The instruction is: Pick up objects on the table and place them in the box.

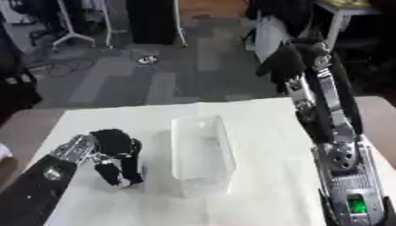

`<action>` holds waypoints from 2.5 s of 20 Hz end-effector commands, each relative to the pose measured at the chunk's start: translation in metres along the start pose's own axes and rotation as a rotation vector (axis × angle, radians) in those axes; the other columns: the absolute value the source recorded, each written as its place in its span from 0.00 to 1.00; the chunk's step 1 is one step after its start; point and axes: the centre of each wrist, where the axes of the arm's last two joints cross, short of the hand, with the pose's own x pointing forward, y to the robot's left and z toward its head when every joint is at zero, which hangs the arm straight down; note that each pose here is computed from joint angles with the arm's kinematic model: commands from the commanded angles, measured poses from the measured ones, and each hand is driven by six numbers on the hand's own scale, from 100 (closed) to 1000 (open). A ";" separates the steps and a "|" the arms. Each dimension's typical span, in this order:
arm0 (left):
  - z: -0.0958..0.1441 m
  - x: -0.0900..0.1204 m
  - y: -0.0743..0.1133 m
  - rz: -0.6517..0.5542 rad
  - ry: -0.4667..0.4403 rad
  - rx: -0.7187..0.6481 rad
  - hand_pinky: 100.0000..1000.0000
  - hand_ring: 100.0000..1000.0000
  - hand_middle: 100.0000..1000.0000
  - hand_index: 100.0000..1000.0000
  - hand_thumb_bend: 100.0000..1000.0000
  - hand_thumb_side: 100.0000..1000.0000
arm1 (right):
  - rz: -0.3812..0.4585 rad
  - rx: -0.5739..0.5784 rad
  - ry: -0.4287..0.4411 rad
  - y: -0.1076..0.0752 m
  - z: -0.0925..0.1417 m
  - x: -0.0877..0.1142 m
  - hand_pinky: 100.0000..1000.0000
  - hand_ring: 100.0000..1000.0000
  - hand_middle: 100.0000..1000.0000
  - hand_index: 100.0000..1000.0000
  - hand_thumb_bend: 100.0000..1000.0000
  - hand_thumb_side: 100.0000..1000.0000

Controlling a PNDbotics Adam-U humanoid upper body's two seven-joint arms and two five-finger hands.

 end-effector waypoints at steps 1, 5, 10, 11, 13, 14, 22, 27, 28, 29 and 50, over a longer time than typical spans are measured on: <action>0.006 -0.010 0.009 0.015 0.029 0.078 0.00 0.00 0.00 0.16 0.06 0.94 | 0.006 -0.017 -0.038 -0.004 -0.007 0.007 0.00 0.13 0.21 0.42 0.15 1.00; 0.013 -0.017 0.024 0.034 0.049 0.210 0.00 0.00 0.00 0.10 0.06 0.94 | 0.009 -0.016 -0.034 -0.005 -0.007 0.006 0.00 0.13 0.21 0.42 0.15 1.00; 0.026 -0.031 0.080 0.096 0.179 0.582 0.00 0.00 0.00 0.09 0.05 0.94 | 0.015 -0.015 -0.028 -0.005 -0.005 0.004 0.00 0.13 0.21 0.42 0.16 1.00; 0.026 -0.031 0.089 0.112 0.192 0.658 0.00 0.00 0.00 0.09 0.05 0.94 | 0.015 -0.014 -0.027 -0.005 -0.005 0.004 0.00 0.13 0.21 0.42 0.16 1.00; 0.023 -0.026 0.106 0.130 0.183 0.782 0.00 0.00 0.00 0.08 0.05 0.95 | 0.014 -0.012 -0.028 -0.005 -0.005 0.004 0.00 0.13 0.21 0.42 0.16 1.00; 0.019 -0.023 0.112 0.135 0.167 0.822 0.00 0.00 0.00 0.08 0.05 0.95 | 0.013 -0.012 -0.029 -0.005 -0.006 0.004 0.00 0.13 0.21 0.42 0.16 1.00; -0.018 0.006 0.121 0.108 -0.023 0.792 0.00 0.00 0.00 0.08 0.05 0.96 | -0.009 -0.012 -0.053 -0.001 -0.009 0.010 0.00 0.13 0.21 0.42 0.15 1.00; -0.029 0.013 0.111 0.094 -0.087 0.749 0.00 0.00 0.00 0.13 0.05 0.96 | -0.028 -0.014 -0.071 0.002 -0.011 0.015 0.00 0.13 0.21 0.42 0.15 1.00; -0.030 0.013 0.109 0.089 -0.094 0.734 0.00 0.00 0.00 0.19 0.04 0.94 | -0.030 -0.014 -0.073 0.002 -0.011 0.015 0.00 0.13 0.21 0.42 0.15 1.00; -0.031 0.014 0.106 0.087 -0.101 0.715 0.00 0.00 0.00 0.21 0.03 0.93 | -0.031 -0.013 -0.073 0.002 -0.011 0.016 0.00 0.13 0.21 0.42 0.15 1.00; 0.021 -0.010 0.078 0.320 0.137 0.864 0.46 0.61 0.73 0.79 0.08 1.00 | 0.001 -0.023 -0.046 -0.004 -0.007 0.011 0.00 0.13 0.21 0.42 0.13 1.00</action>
